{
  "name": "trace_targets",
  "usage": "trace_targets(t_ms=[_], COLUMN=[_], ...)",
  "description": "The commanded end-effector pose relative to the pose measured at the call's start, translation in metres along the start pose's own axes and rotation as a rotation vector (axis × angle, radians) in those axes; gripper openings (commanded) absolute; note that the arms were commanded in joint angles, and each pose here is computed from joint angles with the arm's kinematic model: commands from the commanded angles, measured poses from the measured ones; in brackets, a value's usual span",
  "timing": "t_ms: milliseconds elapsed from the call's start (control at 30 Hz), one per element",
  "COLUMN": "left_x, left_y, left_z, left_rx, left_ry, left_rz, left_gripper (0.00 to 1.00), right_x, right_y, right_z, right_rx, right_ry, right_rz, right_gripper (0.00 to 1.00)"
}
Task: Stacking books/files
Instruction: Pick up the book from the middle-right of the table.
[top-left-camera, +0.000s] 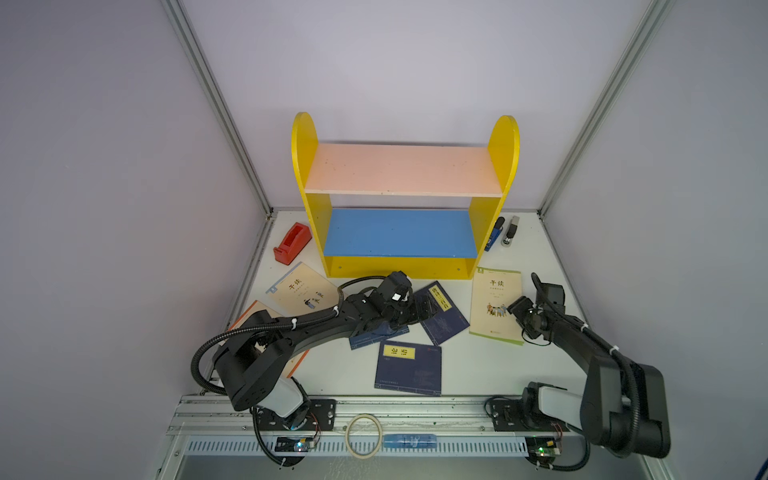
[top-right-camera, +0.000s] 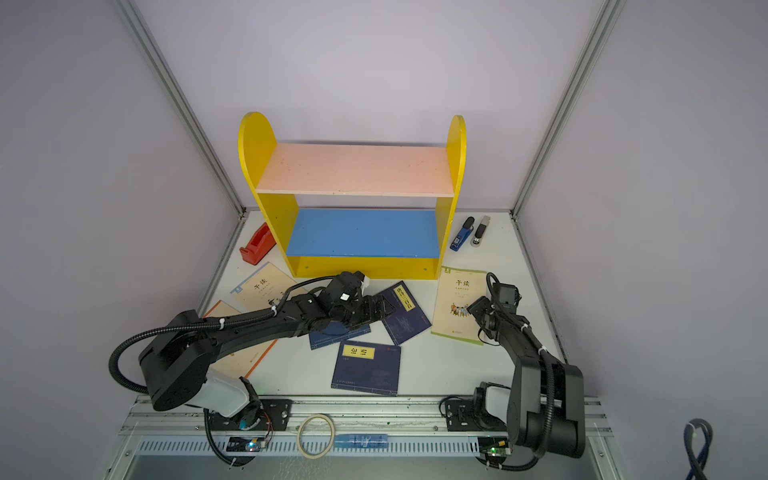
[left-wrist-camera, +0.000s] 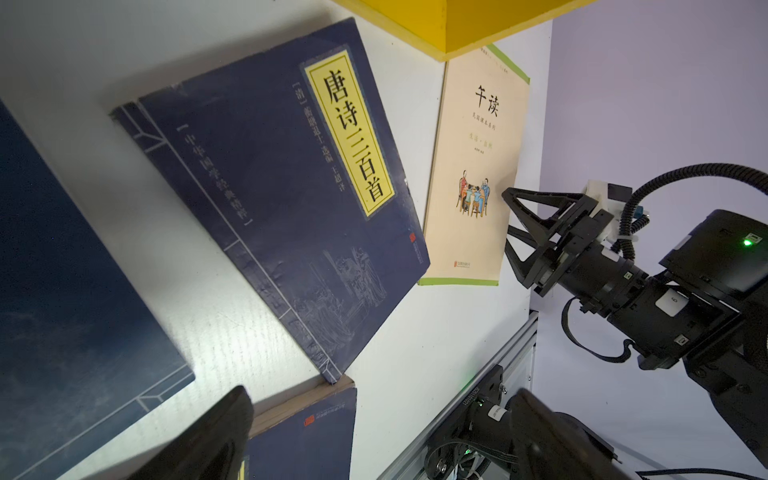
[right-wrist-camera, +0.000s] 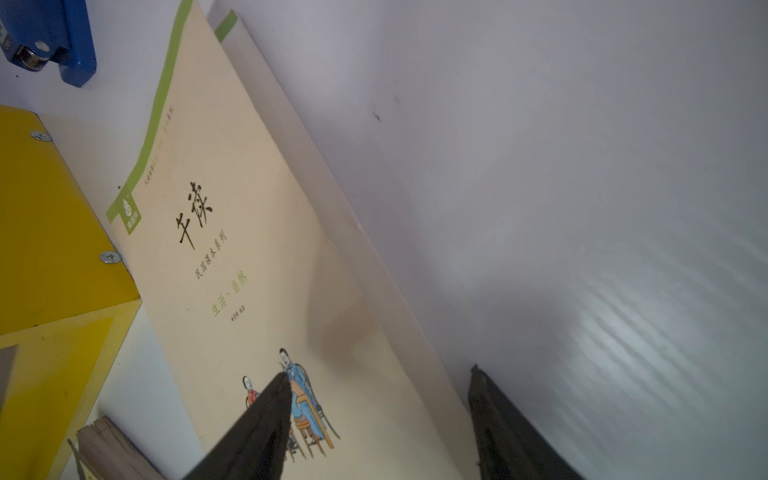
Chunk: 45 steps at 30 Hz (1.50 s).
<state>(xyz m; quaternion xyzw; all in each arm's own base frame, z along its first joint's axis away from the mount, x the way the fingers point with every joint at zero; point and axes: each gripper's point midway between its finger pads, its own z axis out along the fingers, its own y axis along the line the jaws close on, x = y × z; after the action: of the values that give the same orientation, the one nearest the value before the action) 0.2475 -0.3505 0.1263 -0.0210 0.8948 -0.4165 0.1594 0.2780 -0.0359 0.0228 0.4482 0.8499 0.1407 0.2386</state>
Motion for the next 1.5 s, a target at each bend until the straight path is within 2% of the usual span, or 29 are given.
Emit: trace_targets(t_ms=[0,100,167,400,667,900,1067,1267,1467], left_x=[-0.003,-0.004,-0.004,-0.013,-0.023,-0.018,-0.018,-0.011,-0.001], left_y=[-0.011,-0.015,-0.017,-0.022,-0.029,-0.044,-0.04,-0.02,-0.017], left_z=[0.002,0.006,0.012,0.042,0.09,0.127,0.15,0.182,0.193], left_rx=[0.032,0.022,0.016,-0.026,-0.061,-0.013,-0.033,-0.062,-0.032], left_ry=[-0.006,0.0,0.01,0.059,0.139,0.217,0.219,0.275,0.315], left_rz=[0.011,0.025,0.033,0.075,0.163,0.234,0.277,0.261,0.225], left_gripper=[0.99,1.0,1.0,1.0,0.94,0.9,0.89,0.89,0.89], right_x=[0.001,0.003,0.005,0.011,0.011,0.005,0.004,0.008,0.009], right_y=[0.012,0.014,0.014,0.01,0.002,-0.004,-0.004,-0.002,-0.003], right_z=[0.004,0.006,0.007,0.009,0.008,0.0,-0.002,0.002,0.007], right_rx=[-0.065,-0.074,-0.088,-0.098,-0.062,-0.045,-0.058,-0.073,-0.079], right_ry=[0.016,0.029,0.036,0.034,0.022,-0.038,-0.055,-0.036,-0.026], right_rz=[0.012,0.014,0.022,0.053,0.05,0.056,0.06,0.064,0.068], right_gripper=[0.56,0.37,0.3,0.3,0.3,0.3,0.3,0.3,0.3])
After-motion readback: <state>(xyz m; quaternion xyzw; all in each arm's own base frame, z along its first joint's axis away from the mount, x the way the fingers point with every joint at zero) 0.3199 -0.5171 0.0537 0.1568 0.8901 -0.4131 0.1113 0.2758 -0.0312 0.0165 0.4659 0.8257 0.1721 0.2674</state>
